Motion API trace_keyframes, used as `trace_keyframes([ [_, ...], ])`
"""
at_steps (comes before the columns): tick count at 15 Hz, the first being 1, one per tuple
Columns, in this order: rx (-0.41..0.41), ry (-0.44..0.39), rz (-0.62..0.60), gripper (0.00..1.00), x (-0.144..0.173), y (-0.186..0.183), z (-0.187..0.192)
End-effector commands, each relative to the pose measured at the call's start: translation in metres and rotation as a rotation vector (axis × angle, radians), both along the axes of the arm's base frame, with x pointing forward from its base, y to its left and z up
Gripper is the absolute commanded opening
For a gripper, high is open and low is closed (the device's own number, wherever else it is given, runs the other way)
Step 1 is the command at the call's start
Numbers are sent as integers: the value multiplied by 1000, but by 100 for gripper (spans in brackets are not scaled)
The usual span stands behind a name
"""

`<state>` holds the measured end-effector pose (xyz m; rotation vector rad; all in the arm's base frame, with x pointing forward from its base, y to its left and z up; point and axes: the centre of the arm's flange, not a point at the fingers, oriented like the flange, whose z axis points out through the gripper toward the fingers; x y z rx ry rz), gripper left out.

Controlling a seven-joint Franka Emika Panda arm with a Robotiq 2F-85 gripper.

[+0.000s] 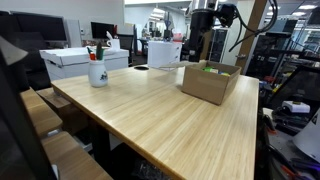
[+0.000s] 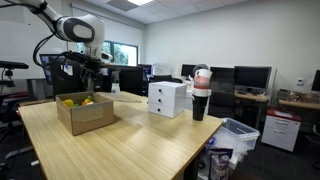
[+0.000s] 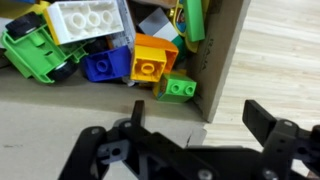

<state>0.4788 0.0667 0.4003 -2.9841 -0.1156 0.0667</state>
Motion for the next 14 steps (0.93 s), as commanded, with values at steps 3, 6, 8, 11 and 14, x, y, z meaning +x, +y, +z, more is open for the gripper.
trace_keyframes([
  [3,-1,36,64,90,-13,33,-7],
  [6,-7,47,73,61,-15,43,-17],
  [8,-10,52,72,41,-17,43,-19],
  [11,-10,48,65,17,-17,43,-19],
  [14,-9,43,54,5,-18,43,-19],
])
